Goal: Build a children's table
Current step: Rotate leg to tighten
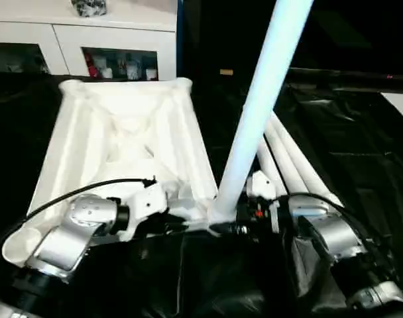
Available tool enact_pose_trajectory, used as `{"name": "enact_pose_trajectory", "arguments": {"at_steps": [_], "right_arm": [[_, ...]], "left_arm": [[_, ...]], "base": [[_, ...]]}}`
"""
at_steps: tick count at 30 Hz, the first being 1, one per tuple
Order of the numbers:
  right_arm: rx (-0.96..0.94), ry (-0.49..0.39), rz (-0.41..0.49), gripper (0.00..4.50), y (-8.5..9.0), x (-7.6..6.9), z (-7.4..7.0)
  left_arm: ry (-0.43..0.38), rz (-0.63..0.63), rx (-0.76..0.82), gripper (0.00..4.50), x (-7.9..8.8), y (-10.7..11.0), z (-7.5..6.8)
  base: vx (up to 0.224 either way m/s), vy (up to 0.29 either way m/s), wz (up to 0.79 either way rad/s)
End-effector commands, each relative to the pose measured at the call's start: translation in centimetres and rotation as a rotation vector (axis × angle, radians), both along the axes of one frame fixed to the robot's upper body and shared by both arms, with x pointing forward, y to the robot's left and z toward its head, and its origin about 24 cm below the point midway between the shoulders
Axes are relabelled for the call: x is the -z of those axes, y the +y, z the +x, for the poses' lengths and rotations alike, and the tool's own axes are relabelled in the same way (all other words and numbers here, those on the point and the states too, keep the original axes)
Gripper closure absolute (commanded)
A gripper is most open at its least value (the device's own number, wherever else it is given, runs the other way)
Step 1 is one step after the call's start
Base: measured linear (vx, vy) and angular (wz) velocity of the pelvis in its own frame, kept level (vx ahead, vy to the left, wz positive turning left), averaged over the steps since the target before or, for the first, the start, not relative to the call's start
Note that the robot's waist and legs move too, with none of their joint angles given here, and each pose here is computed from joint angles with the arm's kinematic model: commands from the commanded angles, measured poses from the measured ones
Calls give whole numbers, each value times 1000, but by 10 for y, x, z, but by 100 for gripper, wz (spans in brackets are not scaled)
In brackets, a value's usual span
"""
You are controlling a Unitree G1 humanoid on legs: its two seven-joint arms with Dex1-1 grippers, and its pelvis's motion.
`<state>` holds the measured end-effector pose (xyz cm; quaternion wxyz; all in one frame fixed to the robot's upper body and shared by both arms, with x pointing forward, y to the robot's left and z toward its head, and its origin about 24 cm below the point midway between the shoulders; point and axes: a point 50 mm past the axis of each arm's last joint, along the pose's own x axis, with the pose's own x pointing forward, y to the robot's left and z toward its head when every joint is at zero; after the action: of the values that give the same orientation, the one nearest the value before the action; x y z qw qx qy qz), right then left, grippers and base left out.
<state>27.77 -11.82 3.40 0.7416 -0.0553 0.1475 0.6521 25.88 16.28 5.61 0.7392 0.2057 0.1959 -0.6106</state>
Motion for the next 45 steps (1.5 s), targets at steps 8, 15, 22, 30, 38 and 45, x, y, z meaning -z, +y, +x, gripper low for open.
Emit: {"name": "enact_pose_trajectory", "arguments": {"at_steps": [8,15,22,30,38,45], "right_arm": [[-136,38,-1,167,15,1,-15],[52,34,18,177,25,7,-2],[449,10,-18,178,42,20,27],[674,23,3,178,59,23,40],[649,12,24,75,58,20,42],[327,-45,34,75,44,12,24]], "left_arm": [[-22,-8,25,450,-6,1,3],[-70,-49,-104,450,-6,-3,6],[-133,-97,-291,450,-5,-24,10],[-152,-143,-408,450,-6,-50,10],[-142,-132,-370,450,-4,-52,6],[-120,-93,-230,450,-4,-38,3]], "base": [[0,0,0],[0,0,0],[0,0,0],[0,0,0],[0,0,0],[0,0,0]]}}
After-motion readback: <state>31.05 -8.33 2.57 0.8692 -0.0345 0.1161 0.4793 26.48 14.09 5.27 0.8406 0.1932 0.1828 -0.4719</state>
